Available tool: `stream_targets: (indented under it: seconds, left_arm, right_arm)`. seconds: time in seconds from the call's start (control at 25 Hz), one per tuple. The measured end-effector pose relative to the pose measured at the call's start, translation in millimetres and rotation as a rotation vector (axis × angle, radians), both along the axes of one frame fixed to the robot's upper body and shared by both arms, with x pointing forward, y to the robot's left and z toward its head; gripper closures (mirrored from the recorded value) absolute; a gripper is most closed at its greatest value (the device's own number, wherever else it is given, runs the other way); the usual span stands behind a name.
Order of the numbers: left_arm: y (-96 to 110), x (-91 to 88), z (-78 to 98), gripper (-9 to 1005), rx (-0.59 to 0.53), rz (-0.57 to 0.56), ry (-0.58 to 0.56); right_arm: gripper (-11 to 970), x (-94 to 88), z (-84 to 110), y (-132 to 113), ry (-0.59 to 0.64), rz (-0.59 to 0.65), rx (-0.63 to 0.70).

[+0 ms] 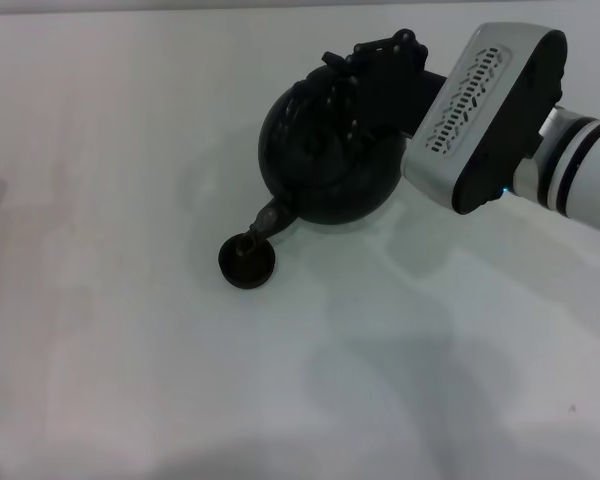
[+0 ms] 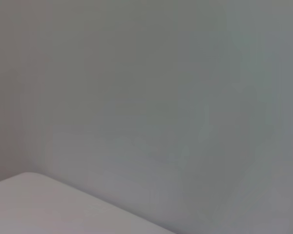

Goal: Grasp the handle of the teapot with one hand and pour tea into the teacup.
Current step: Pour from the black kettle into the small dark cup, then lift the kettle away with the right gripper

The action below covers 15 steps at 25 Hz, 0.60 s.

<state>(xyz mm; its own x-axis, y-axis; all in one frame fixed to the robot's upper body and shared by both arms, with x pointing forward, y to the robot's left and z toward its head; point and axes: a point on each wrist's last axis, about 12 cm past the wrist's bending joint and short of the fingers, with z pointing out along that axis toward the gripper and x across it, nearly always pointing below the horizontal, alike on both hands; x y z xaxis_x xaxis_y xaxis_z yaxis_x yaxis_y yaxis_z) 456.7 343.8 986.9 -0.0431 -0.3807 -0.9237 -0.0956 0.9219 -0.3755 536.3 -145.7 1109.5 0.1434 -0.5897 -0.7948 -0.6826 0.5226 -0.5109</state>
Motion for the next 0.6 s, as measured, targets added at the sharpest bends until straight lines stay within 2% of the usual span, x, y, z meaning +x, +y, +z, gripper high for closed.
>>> stream_targets:
  seconds: [0.6]
  left_arm:
    - [-1.5,1.2,0.6,107,-0.008,-0.003,-0.005]
  right_arm:
    - [837,-6.1,-2.6,8.4,-0.126,-0.007,-0.106]
